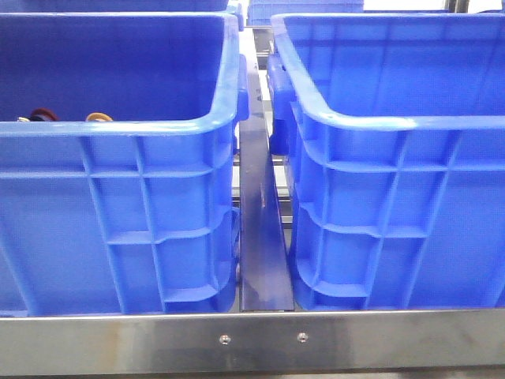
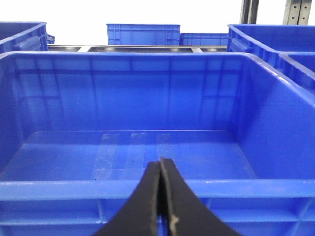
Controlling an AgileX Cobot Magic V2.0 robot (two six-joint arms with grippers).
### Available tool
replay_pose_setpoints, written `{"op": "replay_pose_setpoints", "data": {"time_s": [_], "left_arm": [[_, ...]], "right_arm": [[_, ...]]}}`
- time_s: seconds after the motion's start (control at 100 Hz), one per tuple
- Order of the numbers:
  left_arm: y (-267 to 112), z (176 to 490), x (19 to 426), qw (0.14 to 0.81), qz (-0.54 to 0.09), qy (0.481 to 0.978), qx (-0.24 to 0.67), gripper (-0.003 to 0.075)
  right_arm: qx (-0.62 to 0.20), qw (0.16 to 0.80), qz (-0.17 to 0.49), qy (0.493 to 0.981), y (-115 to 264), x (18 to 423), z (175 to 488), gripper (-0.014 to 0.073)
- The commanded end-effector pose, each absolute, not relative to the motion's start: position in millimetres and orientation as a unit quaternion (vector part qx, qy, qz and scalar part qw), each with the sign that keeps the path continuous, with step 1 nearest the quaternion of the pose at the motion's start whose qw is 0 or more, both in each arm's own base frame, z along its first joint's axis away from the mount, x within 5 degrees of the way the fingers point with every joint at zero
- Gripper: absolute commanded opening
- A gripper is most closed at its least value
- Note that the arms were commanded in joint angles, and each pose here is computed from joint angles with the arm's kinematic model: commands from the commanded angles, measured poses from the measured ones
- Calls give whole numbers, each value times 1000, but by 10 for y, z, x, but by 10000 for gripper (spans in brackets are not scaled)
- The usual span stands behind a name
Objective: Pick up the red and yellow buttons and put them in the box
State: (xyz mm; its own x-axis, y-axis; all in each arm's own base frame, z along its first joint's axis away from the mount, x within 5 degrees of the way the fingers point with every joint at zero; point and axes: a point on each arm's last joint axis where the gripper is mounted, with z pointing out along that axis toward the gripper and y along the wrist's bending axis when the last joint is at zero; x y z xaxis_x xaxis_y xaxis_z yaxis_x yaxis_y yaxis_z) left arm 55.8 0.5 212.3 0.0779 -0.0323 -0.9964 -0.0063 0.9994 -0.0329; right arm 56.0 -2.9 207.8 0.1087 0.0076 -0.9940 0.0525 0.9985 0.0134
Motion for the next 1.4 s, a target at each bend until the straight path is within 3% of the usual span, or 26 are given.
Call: {"op": "replay_pose_setpoints", "data": {"time_s": [0.0, 0.34, 0.64, 0.9, 1.27, 1.34, 1.39], "left_arm": [[3, 2145, 532, 764, -14, 645, -16, -20], [3, 2238, 514, 772, -15, 635, -17, -20], [5, 2809, 373, 794, -17, 608, -20, -20], [6, 3307, 542, 753, -25, 656, -28, -20], [15, 3621, 1377, 632, -17, 774, -30, -19], [17, 3627, 1553, 602, -16, 797, -31, 2], [18, 3620, 1679, 579, -15, 815, -32, 59]], "right_arm": [[16, 772, -19, 635, -24, 538, 2137, -102], [16, 772, -19, 635, -24, 538, 2137, -102], [16, 772, -19, 635, -24, 538, 2137, -102], [16, 772, -19, 635, -24, 538, 2137, -102], [16, 772, -19, 635, -24, 538, 2137, -102], [16, 772, -19, 635, -24, 538, 2137, -102], [16, 772, -19, 635, -24, 538, 2137, -102]]}}
